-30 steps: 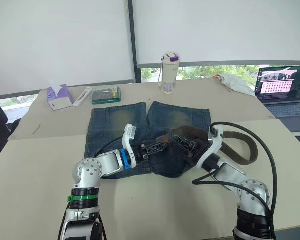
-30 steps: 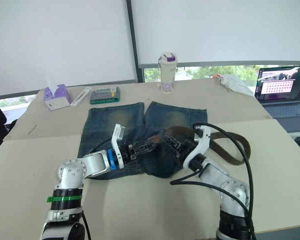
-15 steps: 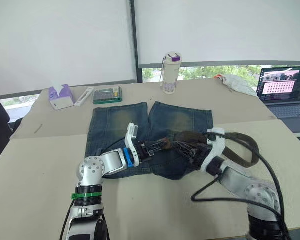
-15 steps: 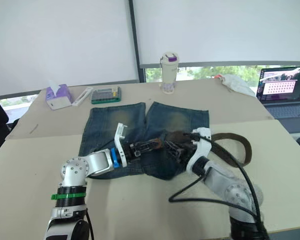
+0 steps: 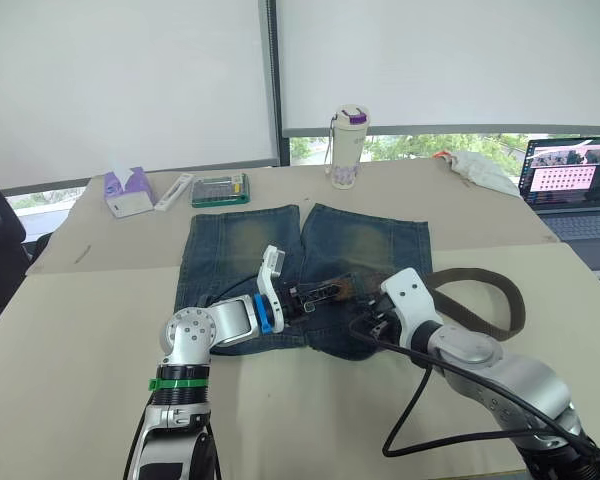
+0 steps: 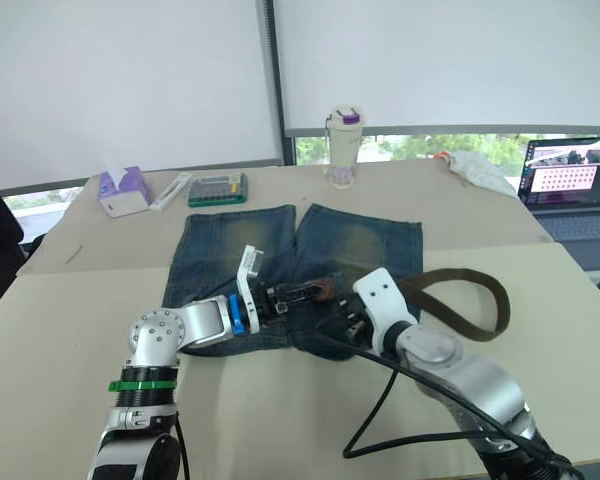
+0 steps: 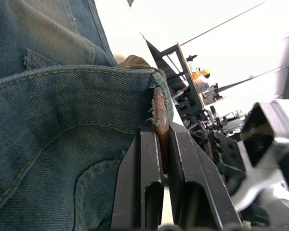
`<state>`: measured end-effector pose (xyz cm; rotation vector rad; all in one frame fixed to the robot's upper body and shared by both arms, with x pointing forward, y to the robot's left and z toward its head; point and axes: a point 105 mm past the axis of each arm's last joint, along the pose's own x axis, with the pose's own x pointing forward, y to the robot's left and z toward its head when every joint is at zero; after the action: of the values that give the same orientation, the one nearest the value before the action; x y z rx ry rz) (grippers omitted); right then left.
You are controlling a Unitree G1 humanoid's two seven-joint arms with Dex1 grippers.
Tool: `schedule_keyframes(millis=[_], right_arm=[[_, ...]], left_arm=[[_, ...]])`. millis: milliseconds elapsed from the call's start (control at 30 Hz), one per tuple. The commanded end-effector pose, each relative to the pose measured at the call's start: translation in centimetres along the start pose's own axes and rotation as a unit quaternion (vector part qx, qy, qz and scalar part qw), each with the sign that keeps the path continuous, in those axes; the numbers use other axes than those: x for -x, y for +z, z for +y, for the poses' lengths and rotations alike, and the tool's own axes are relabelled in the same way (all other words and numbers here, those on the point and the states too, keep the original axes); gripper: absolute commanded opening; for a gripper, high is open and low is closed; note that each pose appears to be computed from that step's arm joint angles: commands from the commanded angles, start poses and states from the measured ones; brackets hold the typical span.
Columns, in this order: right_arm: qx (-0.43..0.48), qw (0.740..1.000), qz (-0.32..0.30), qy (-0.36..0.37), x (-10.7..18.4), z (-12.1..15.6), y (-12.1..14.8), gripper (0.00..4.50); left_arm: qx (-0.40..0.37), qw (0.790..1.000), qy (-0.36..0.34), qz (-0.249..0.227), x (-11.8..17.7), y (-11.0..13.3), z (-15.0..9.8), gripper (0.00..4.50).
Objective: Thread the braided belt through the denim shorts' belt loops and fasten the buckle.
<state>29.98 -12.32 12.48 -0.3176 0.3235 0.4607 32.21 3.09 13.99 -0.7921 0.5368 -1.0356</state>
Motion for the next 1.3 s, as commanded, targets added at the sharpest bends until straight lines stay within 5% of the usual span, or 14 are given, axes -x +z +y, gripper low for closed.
schedule_keyframes(millis=[33, 233, 733, 800, 967, 1033, 1100, 1300], right_arm=[[0.010, 0.998, -0.017, -0.058, 0.9, -2.7, 1.1, 0.15], [-0.003, 0.992, 0.008, -0.124, 3.7, -6.4, -0.1, 0.03], [-0.037, 0.971, 0.050, -0.233, 8.6, -11.3, -3.0, 0.03], [-0.021, 0.984, 0.058, -0.168, 8.3, -9.8, -3.0, 0.03], [-0.072, 0.997, 0.019, -0.016, 10.5, -6.2, -1.9, 1.85], [-0.121, 0.988, -0.014, 0.098, 12.3, -2.9, -1.2, 2.49], [-0.152, 0.974, -0.053, 0.158, 13.0, -0.9, -0.1, 2.49], [-0.288, 0.927, -0.166, 0.172, 8.5, 1.4, 3.1, 2.49]], left_arm=[[-0.022, 0.999, -0.026, 0.001, -0.8, 0.7, -1.5, 0.00], [-0.028, 0.999, -0.029, 0.021, -1.4, 0.1, -1.5, 0.00], [-0.009, 0.995, 0.101, 0.004, 8.7, 1.9, 4.0, 0.00], [-0.007, 0.997, 0.074, 0.008, 7.9, 1.7, 3.1, 0.00], [0.014, 1.000, -0.011, 0.009, 5.4, 1.2, 0.4, 0.00], [0.042, 0.997, -0.068, -0.001, 3.6, 1.2, -1.3, 0.00], [0.063, 0.993, -0.104, -0.006, 2.3, 1.2, -2.4, 0.00], [0.069, 0.984, -0.158, 0.031, 0.3, 0.6, -4.9, 0.00]])
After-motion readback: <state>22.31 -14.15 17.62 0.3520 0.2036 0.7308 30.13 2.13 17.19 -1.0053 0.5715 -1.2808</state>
